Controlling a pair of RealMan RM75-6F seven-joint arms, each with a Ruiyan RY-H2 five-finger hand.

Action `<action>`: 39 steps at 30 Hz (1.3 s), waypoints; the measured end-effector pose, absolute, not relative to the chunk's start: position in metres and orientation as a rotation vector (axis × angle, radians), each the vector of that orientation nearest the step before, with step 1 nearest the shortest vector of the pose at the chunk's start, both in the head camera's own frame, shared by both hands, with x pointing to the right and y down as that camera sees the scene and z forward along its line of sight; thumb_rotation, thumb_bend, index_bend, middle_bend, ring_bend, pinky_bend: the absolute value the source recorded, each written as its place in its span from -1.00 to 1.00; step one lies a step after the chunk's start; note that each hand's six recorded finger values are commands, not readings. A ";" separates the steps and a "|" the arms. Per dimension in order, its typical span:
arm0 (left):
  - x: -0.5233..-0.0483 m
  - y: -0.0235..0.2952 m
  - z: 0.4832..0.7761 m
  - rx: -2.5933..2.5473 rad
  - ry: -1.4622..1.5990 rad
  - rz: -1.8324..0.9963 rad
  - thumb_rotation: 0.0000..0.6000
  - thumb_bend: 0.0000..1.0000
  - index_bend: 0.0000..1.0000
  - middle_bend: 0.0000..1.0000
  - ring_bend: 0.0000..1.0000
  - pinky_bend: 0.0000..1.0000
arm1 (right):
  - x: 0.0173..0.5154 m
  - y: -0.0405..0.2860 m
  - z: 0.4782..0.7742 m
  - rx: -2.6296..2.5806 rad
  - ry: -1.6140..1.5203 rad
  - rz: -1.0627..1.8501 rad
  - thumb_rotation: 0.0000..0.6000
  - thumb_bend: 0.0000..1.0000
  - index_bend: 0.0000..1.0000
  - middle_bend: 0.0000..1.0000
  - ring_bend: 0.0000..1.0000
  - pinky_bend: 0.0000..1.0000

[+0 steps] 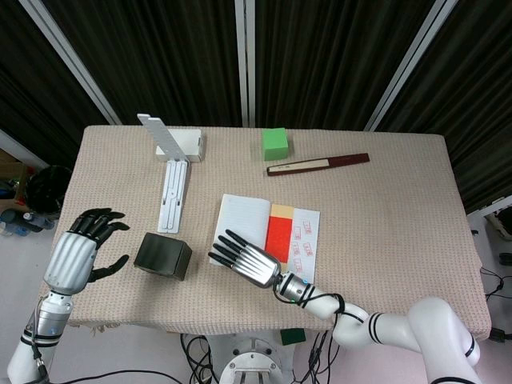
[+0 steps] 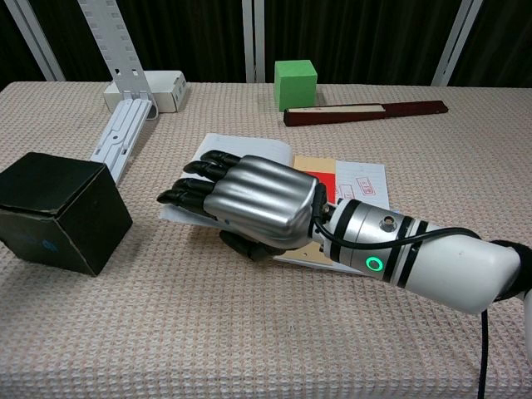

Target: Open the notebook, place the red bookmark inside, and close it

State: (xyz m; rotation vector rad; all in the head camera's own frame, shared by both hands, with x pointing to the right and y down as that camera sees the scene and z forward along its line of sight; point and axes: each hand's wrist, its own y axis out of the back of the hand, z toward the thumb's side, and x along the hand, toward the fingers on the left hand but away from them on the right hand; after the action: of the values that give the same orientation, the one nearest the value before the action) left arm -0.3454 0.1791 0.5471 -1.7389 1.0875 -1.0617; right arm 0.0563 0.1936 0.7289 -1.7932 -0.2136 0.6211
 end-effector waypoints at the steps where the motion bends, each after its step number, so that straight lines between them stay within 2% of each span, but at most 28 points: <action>1: -0.346 0.179 0.547 -1.738 1.087 -1.061 1.00 -0.69 -0.26 -0.47 -0.62 -0.59 | 0.058 0.194 0.728 -1.789 -0.222 0.620 1.00 0.31 -1.00 -0.87 -1.00 -1.00; 14: -0.341 0.178 0.545 -1.744 1.076 -1.039 1.00 -0.69 -0.26 -0.47 -0.62 -0.59 | 0.087 0.190 0.706 -1.722 -0.348 0.643 1.00 0.31 -1.00 -0.90 -1.00 -1.00; 22: -0.338 0.178 0.543 -1.742 1.073 -1.034 1.00 -0.69 -0.26 -0.47 -0.62 -0.59 | 0.085 0.183 0.693 -1.697 -0.389 0.616 1.00 0.21 -1.00 -0.93 -1.00 -1.00; 28: -0.338 0.179 0.543 -1.746 1.073 -1.037 1.00 -0.69 -0.26 -0.47 -0.62 -0.59 | 0.079 0.182 0.690 -1.686 -0.388 0.607 1.00 -0.06 -1.00 -0.97 -1.00 -1.00; 39: -0.341 0.180 0.543 -1.745 1.079 -1.040 1.00 -0.69 -0.26 -0.47 -0.62 -0.59 | 0.075 0.176 0.681 -1.663 -0.442 0.603 1.00 -0.10 -1.00 -0.99 -1.00 -1.00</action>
State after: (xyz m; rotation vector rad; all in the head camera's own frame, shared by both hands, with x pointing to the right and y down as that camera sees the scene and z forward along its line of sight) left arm -0.3409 0.1795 0.5433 -1.7447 1.0794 -1.0398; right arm 0.0753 0.1756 0.6806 -1.6635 -0.4425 0.6028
